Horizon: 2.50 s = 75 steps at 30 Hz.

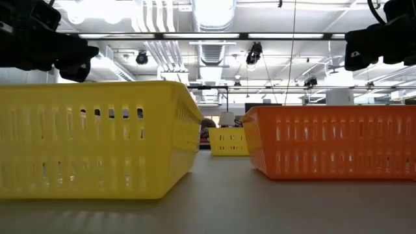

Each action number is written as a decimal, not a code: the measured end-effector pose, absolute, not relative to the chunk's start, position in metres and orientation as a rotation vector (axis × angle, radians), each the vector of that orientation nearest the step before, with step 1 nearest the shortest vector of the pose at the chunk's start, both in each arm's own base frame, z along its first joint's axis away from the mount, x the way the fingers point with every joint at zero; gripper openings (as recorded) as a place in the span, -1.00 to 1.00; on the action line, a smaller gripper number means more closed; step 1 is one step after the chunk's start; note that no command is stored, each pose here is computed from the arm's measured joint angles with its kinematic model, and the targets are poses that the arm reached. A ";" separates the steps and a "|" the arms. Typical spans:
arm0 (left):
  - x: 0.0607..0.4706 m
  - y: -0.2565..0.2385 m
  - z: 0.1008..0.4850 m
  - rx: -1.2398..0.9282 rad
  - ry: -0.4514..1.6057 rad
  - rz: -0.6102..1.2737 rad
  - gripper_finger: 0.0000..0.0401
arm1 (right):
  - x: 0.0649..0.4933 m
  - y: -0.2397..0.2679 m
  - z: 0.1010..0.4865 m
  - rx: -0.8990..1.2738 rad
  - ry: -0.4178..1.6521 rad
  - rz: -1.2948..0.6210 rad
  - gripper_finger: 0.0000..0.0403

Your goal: Stack baskets by color

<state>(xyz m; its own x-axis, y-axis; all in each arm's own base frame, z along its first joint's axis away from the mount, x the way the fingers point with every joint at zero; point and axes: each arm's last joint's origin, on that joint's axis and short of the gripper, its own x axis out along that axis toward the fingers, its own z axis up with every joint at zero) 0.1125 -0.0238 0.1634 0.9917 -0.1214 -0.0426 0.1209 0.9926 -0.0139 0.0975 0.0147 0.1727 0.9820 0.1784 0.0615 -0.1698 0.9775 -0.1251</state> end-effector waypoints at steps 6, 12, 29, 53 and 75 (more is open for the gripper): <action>0.113 -0.024 0.163 -0.011 0.043 -0.122 -0.47 | 0.098 0.015 0.173 -0.120 -0.072 0.176 -0.96; 0.113 -0.024 0.163 -0.012 0.043 -0.121 -0.47 | 0.098 0.015 0.173 -0.180 -0.078 0.173 -0.96; 0.110 -0.022 0.194 -0.093 -0.268 -0.101 -0.47 | 0.100 0.011 0.183 0.248 -0.146 0.052 -0.96; 0.108 -0.023 0.201 -0.112 -0.340 -0.157 -0.47 | 0.131 0.004 0.163 0.586 -0.040 -0.377 -0.96; 0.094 -0.019 0.227 -0.024 -0.655 -0.091 -0.47 | 0.195 0.027 0.200 0.224 -0.130 -0.230 -0.96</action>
